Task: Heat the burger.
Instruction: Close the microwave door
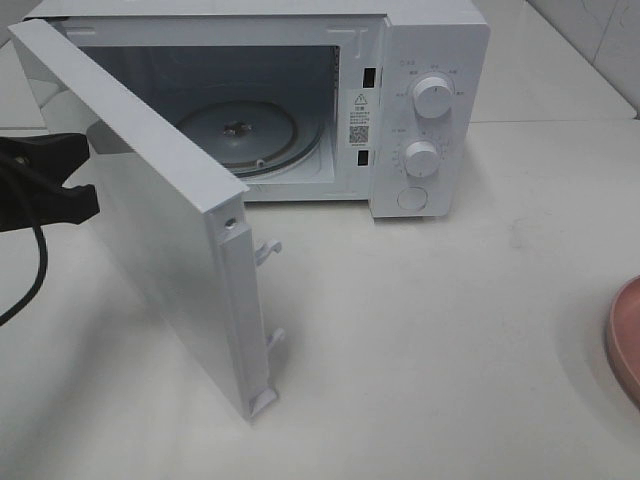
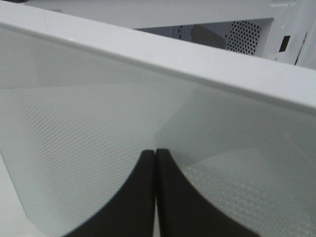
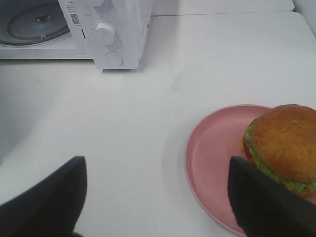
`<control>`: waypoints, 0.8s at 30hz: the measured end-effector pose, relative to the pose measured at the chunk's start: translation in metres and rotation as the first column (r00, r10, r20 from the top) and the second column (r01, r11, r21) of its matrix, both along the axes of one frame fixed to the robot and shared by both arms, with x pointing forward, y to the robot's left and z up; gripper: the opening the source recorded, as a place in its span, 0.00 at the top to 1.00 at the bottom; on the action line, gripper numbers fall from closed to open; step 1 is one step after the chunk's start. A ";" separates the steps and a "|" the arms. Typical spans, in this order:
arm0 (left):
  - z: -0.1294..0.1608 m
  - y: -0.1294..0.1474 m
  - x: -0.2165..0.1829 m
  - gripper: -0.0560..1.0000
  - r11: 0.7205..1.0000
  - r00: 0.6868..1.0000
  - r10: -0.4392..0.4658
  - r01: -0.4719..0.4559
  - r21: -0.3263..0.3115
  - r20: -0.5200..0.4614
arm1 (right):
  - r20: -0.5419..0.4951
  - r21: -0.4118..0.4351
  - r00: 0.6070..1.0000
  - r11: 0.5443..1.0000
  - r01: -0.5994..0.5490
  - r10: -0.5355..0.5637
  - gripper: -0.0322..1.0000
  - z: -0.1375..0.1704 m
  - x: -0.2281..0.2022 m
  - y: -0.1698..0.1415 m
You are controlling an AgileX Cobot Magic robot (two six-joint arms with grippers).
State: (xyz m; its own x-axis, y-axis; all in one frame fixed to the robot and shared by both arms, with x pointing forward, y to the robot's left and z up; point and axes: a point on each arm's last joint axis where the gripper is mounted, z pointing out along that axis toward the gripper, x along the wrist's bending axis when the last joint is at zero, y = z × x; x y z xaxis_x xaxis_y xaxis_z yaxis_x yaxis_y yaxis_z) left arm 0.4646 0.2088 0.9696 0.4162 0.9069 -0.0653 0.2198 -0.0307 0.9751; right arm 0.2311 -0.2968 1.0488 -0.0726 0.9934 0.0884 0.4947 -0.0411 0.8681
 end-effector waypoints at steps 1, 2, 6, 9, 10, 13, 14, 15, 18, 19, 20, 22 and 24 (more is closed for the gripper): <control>-0.001 -0.006 0.006 0.95 1.000 1.000 0.000 0.000 -0.006 -0.005 | 0.000 0.000 1.000 1.000 0.000 0.000 0.24 0.000 0.000 0.000; -0.002 -0.011 0.008 0.95 1.000 1.000 -0.009 0.009 -0.002 -0.004 | 0.000 0.000 1.000 1.000 0.000 0.000 0.24 0.000 0.000 0.000; -0.001 -0.029 0.017 0.95 0.999 0.999 -0.036 0.035 0.027 0.022 | 0.000 0.000 1.000 1.000 0.000 0.000 0.24 0.000 0.000 0.000; -0.001 -0.041 0.023 0.95 0.999 0.999 -0.033 0.032 0.028 0.026 | 0.000 0.000 1.000 1.000 0.000 0.000 0.24 0.000 0.000 0.000; -0.001 -0.045 0.026 0.95 0.999 0.999 -0.028 0.027 0.026 0.029 | 0.000 0.000 1.000 1.000 0.000 0.000 0.24 0.000 0.000 0.000; 0.001 -0.062 0.036 0.95 1.000 0.999 -0.021 0.020 0.011 0.035 | 0.000 0.000 1.000 1.000 0.000 0.000 0.24 0.000 0.000 0.000; 0.001 -0.062 0.036 0.95 1.000 0.999 -0.021 0.020 0.011 0.035 | 0.000 0.000 1.000 1.000 0.000 0.000 0.24 0.000 0.000 0.000; 0.000 -0.065 0.038 0.95 1.000 0.999 -0.021 0.021 0.009 0.035 | 0.000 0.000 1.000 1.000 0.000 0.000 0.24 0.000 0.000 0.000; 0.001 -0.081 0.047 0.95 1.000 0.999 -0.026 0.027 -0.011 0.039 | 0.000 0.000 1.000 1.000 0.000 0.000 0.24 0.000 0.000 0.000; 0.001 -0.081 0.047 0.95 1.000 0.999 -0.026 0.027 -0.011 0.039 | 0.000 0.000 1.000 1.000 0.000 0.000 0.24 0.000 0.000 0.000; 0.000 -0.085 0.049 0.95 0.999 0.999 -0.030 0.031 -0.012 0.040 | 0.000 0.000 1.000 1.000 0.000 0.000 0.24 0.000 0.000 0.000; 0.001 -0.092 0.054 0.95 0.999 0.998 -0.031 0.032 -0.021 0.045 | 0.000 0.000 1.000 1.000 0.000 0.000 0.24 0.000 0.000 0.000; 0.002 -0.099 0.059 0.95 0.999 0.998 -0.035 0.037 -0.030 0.050 | 0.000 0.000 1.000 1.000 0.000 0.000 0.24 0.000 0.000 0.000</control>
